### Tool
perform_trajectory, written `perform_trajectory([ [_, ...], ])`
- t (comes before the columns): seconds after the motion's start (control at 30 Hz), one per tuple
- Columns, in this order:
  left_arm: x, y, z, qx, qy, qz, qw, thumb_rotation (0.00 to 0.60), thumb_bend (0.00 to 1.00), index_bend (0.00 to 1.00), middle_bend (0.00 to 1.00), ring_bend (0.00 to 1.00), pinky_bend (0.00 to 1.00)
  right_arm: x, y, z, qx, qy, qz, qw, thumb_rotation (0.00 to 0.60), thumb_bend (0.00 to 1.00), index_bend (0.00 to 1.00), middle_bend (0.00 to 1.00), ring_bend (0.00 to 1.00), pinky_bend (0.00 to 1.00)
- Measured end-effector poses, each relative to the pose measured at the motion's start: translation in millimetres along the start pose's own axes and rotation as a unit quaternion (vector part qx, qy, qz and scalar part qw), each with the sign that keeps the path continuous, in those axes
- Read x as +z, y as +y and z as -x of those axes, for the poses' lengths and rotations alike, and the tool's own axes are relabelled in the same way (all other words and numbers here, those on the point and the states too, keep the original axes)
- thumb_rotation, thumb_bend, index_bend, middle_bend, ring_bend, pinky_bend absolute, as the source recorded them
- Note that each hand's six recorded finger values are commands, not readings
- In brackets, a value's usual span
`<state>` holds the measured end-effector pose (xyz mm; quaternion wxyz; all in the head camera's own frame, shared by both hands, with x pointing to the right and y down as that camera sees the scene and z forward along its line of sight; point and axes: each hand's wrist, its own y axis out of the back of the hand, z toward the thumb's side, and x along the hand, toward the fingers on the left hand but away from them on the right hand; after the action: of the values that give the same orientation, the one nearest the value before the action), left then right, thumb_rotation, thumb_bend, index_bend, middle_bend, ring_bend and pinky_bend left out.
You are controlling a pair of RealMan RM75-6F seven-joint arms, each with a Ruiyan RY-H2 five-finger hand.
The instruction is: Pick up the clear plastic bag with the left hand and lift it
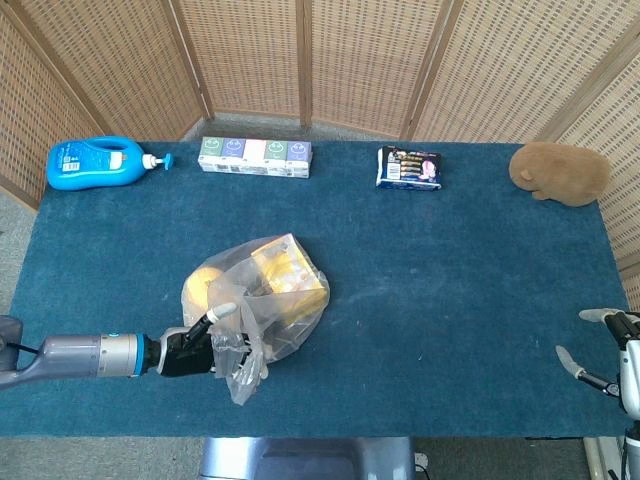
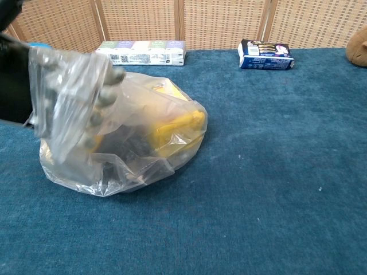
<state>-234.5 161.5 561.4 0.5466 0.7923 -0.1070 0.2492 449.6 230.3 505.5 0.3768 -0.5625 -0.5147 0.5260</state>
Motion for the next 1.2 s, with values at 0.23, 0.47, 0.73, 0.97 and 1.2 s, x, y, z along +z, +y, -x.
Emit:
perform_trajectory([
  [0.23, 6, 0, 3, -0.018, -0.035, 0.020, 0.9990, 0.000, 0.04, 0.32, 0.44, 0.40, 0.35, 0, 0, 0, 0.000, 0.000, 0.000, 1.0000, 0.406, 0.27, 0.37, 0.41, 0.40, 0.25],
  [0.47, 19, 6, 14, -0.005, -0.086, 0.028, 0.9959, 0.000, 0.05, 0.38, 0.53, 0.46, 0.38, 0, 0, 0, 0.001, 0.001, 0.000, 1.0000, 0.407, 0.27, 0.37, 0.41, 0.40, 0.25],
  [0.73, 31, 11, 21, 0.012, -0.158, 0.065, 0.9853, 0.000, 0.07, 0.43, 0.61, 0.54, 0.43, 1, -1, 0, 0.001, 0.002, 0.000, 1.0000, 0.404, 0.27, 0.37, 0.41, 0.40, 0.25],
  [0.97, 48, -1, 32, -0.018, -0.211, 0.054, 0.9758, 0.000, 0.07, 0.44, 0.62, 0.57, 0.45, 0, 1, -1, 0.000, 0.000, -0.001, 1.0000, 0.408, 0.27, 0.37, 0.41, 0.40, 0.25],
  [1.2, 71, -9, 58, -0.006, -0.259, 0.021, 0.9655, 0.000, 0.10, 0.45, 0.63, 0.57, 0.45, 1, -1, -1, 0.002, 0.002, 0.001, 1.0000, 0.408, 0.27, 0.37, 0.41, 0.40, 0.25],
])
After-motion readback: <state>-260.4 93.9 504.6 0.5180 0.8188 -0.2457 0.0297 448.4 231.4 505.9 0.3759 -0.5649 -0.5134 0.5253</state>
